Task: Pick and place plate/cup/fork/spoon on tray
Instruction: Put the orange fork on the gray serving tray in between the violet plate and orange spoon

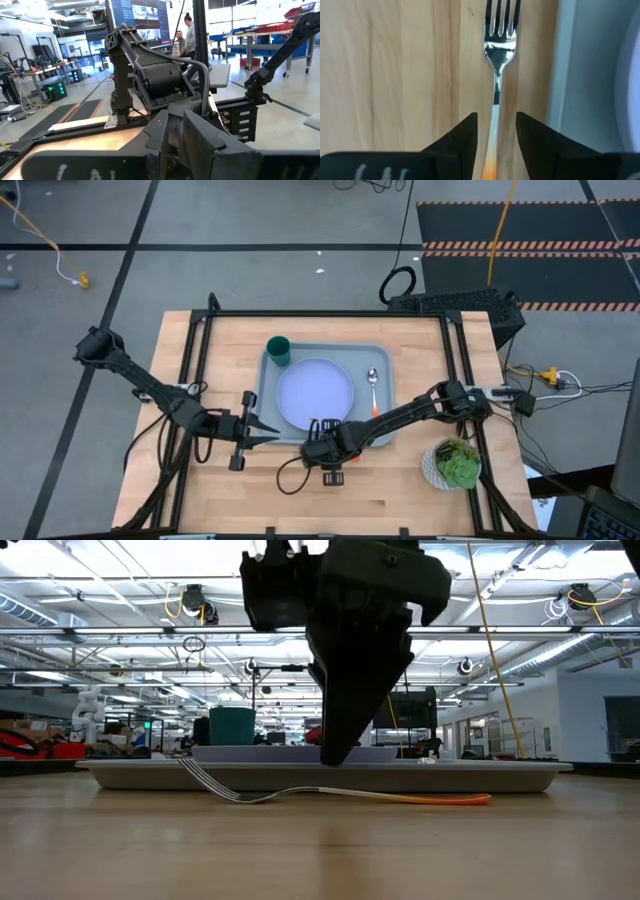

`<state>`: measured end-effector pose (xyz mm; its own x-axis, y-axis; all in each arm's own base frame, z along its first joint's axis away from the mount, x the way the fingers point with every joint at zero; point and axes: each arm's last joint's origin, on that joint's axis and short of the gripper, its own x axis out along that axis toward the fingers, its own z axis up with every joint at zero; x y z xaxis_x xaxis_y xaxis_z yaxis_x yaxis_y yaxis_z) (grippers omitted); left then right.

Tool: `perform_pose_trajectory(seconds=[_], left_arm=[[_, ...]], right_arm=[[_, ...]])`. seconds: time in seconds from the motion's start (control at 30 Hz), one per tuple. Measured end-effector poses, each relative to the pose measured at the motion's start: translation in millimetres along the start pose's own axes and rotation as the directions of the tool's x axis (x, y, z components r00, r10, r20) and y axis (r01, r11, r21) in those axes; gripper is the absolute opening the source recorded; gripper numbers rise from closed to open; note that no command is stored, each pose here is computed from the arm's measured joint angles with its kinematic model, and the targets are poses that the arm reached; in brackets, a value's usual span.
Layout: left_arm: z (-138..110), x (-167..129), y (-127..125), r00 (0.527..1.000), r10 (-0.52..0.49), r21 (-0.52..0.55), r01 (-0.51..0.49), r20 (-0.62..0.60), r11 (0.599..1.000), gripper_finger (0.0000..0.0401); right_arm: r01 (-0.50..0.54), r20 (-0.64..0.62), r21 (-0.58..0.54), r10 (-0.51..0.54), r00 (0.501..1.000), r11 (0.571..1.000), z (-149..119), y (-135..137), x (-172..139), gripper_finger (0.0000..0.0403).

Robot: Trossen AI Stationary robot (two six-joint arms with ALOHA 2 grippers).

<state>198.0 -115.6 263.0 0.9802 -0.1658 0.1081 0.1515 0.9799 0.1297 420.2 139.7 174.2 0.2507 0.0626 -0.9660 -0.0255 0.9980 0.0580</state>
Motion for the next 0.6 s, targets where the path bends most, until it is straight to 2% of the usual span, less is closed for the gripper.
perform_pose_trajectory(seconds=[0.6], left_arm=[[-0.6, 0.0, -0.1, 1.000, -0.001, -0.076, 0.001, -0.006, 0.997, 0.0063]], right_arm=[[-0.021, 0.070, 0.013, 0.020, 0.997, 1.000, -8.1, -2.0, 25.5, 0.0128]])
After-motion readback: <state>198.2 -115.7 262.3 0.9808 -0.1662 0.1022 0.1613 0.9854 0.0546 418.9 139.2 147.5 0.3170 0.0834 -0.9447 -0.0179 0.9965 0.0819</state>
